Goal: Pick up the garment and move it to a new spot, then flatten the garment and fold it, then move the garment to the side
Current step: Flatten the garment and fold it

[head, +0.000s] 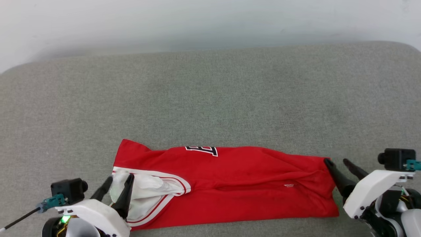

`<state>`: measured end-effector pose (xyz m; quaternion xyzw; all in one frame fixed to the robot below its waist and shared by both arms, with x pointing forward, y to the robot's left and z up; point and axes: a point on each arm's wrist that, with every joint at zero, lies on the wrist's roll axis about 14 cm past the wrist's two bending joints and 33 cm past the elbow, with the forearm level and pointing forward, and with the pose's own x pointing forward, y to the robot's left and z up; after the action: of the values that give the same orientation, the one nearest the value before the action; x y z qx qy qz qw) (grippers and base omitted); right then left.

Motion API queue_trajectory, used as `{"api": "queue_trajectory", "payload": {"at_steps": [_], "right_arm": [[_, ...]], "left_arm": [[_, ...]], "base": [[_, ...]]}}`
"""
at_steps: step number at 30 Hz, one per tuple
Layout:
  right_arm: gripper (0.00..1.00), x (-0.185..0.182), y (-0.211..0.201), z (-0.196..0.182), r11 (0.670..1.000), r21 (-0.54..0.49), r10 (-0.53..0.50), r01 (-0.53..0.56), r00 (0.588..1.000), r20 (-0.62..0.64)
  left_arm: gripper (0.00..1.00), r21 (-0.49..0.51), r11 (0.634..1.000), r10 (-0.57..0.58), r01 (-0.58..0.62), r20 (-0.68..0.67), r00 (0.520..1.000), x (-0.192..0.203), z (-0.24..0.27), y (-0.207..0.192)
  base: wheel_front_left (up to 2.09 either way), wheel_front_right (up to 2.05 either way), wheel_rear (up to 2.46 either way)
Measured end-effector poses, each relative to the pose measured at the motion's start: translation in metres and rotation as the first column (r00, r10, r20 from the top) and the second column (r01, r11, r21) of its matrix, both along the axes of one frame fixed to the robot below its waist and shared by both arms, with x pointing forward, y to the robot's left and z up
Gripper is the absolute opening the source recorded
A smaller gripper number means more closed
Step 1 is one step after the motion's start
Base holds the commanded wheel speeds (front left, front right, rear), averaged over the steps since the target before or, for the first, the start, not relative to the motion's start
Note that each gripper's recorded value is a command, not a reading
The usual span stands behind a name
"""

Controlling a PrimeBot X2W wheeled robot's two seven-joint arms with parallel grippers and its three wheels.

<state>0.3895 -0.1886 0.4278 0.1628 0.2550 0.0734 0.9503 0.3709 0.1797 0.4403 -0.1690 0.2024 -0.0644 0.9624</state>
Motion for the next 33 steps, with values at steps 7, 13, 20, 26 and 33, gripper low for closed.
{"api": "queue_trajectory", "payload": {"at_steps": [7, 13, 20, 26, 33], "right_arm": [[1.0, -0.005, -0.023, 0.028, 0.999, -0.047, -0.022, 0.023, 0.999, 0.029], [1.0, -0.017, -0.045, 0.02, 0.993, -0.115, -0.026, 0.014, 0.995, -0.101], [1.0, -0.024, -0.031, -0.007, 0.992, -0.118, 0.025, -0.056, 0.968, -0.25], [1.0, -0.02, -0.006, -0.033, 0.993, -0.057, 0.077, -0.102, 0.938, -0.338], [1.0, -0.019, 0.019, -0.061, 0.987, 0.0, 0.144, -0.16, 0.891, -0.431]], "left_arm": [[1.0, 0.059, 0.997, 0.041, -0.059, 0.266, 0.963, 0.01, 0.06, 0.001], [1.0, 0.102, 0.986, 0.073, -0.131, 0.447, 0.891, 0.007, 0.097, 0.005], [1.0, 0.155, 0.97, 0.069, -0.186, 0.562, 0.824, 0.004, 0.126, 0.01], [1.0, 0.152, 0.968, 0.081, -0.2, 0.565, 0.821, 0.006, 0.125, 0.01], [1.0, 0.158, 0.965, 0.096, -0.21, 0.533, 0.841, 0.013, 0.11, 0.013]], "base": [[0.0, 0.0, 0.0], [0.0, 0.0, 0.0], [0.0, 0.0, 0.0], [0.0, 0.0, 0.0], [0.0, 0.0, 0.0]]}}
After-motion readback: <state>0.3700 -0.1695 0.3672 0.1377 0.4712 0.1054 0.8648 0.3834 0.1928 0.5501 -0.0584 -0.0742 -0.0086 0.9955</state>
